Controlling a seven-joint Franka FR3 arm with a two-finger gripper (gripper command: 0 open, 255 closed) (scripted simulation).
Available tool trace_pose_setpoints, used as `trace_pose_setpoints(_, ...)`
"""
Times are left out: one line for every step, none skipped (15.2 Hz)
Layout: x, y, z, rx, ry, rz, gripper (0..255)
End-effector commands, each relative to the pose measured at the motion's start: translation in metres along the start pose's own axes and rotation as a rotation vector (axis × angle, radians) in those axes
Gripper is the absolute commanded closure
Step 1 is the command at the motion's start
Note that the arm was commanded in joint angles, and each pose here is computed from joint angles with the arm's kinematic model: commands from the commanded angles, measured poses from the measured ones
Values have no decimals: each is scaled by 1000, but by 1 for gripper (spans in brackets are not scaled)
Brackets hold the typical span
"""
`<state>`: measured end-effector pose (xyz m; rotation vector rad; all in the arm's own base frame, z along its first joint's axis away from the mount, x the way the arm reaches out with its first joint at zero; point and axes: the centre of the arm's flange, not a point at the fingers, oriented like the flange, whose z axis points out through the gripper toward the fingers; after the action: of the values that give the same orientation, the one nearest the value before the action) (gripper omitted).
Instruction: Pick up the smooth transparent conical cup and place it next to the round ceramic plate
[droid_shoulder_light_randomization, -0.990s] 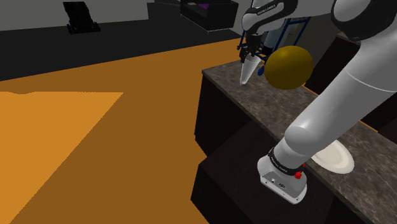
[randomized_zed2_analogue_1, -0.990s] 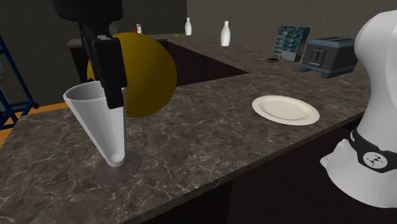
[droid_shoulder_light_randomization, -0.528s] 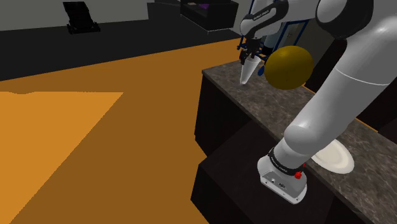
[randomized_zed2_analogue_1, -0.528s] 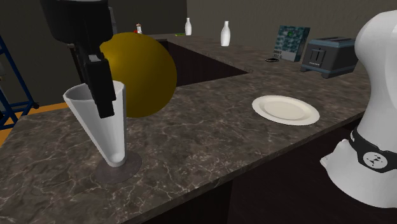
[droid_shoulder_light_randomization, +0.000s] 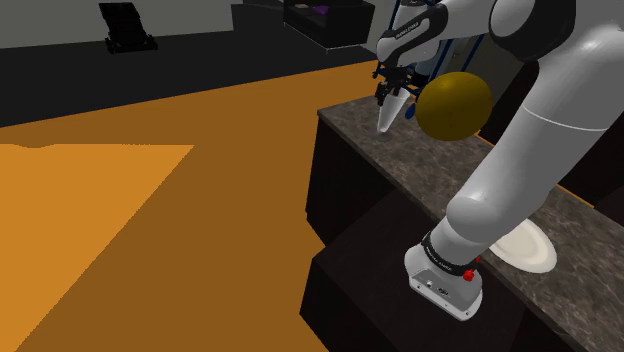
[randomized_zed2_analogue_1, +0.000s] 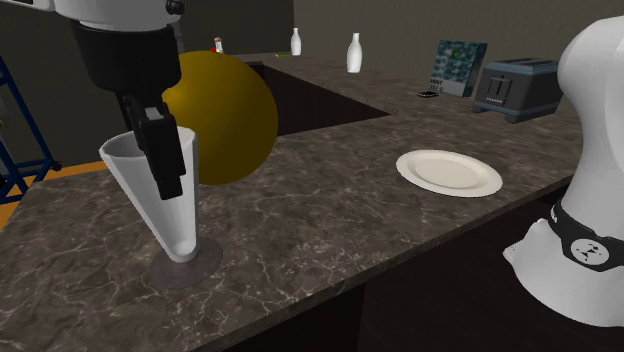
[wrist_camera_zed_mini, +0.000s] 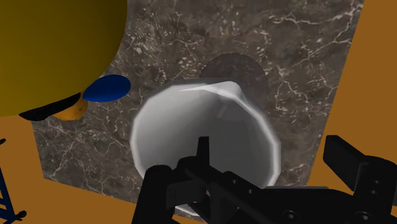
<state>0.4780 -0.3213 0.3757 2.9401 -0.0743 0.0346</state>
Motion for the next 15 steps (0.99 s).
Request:
trace_pose_setpoints(0, 0, 0, 0, 0, 0, 0)
trace_pose_setpoints(0, 0, 0, 0, 0, 0, 0)
trace_pose_setpoints(0, 0, 0, 0, 0, 0, 255)
trace_pose_setpoints(0, 0, 0, 0, 0, 0, 255)
trace_pose_setpoints(0, 0, 0, 0, 0, 0, 255)
trace_pose_setpoints(0, 0, 0, 0, 0, 0, 255)
trace_pose_setpoints(0, 0, 0, 0, 0, 0, 255)
trace_pose_setpoints(0, 0, 0, 0, 0, 0, 255)
trace_pose_setpoints(0, 0, 0, 0, 0, 0, 255)
trace_pose_setpoints(0, 0, 0, 0, 0, 0, 255)
trace_pose_setpoints(0, 0, 0, 0, 0, 0, 255)
trace_pose_setpoints(0, 0, 0, 0, 0, 0, 255)
trace_pose_setpoints(0, 1, -5, 0, 0, 0, 255)
trace_pose_setpoints(0, 2, -10, 0, 0, 0, 255)
trace_pose_setpoints(1, 3, -15, 0, 0, 0, 255)
